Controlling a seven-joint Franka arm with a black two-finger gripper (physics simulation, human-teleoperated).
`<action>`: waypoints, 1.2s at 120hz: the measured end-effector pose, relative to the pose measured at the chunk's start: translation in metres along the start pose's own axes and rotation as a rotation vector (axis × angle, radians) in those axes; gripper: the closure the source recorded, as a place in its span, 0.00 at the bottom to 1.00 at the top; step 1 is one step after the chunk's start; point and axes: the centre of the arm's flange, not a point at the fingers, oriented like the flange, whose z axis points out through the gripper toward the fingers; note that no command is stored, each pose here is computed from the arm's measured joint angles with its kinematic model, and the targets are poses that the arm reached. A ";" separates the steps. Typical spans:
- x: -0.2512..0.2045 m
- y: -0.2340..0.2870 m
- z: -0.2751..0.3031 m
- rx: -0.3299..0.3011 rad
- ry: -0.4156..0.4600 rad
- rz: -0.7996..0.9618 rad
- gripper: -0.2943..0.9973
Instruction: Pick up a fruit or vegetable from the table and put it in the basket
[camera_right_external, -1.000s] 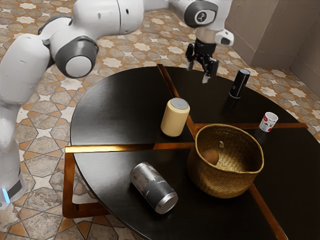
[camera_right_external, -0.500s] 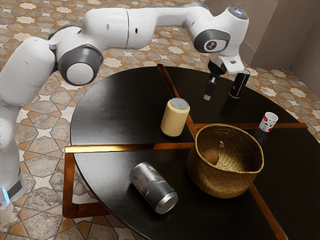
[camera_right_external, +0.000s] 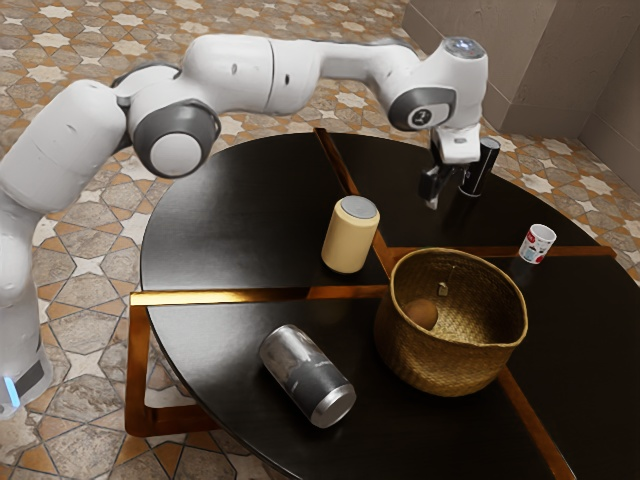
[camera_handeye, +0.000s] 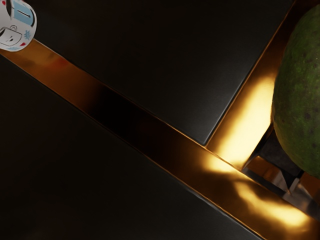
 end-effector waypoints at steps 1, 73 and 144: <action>0.001 0.000 0.000 0.000 0.003 0.004 0.23; 0.035 0.025 0.002 -0.099 0.109 0.162 0.23; 0.054 0.056 0.049 -0.272 0.115 0.198 0.23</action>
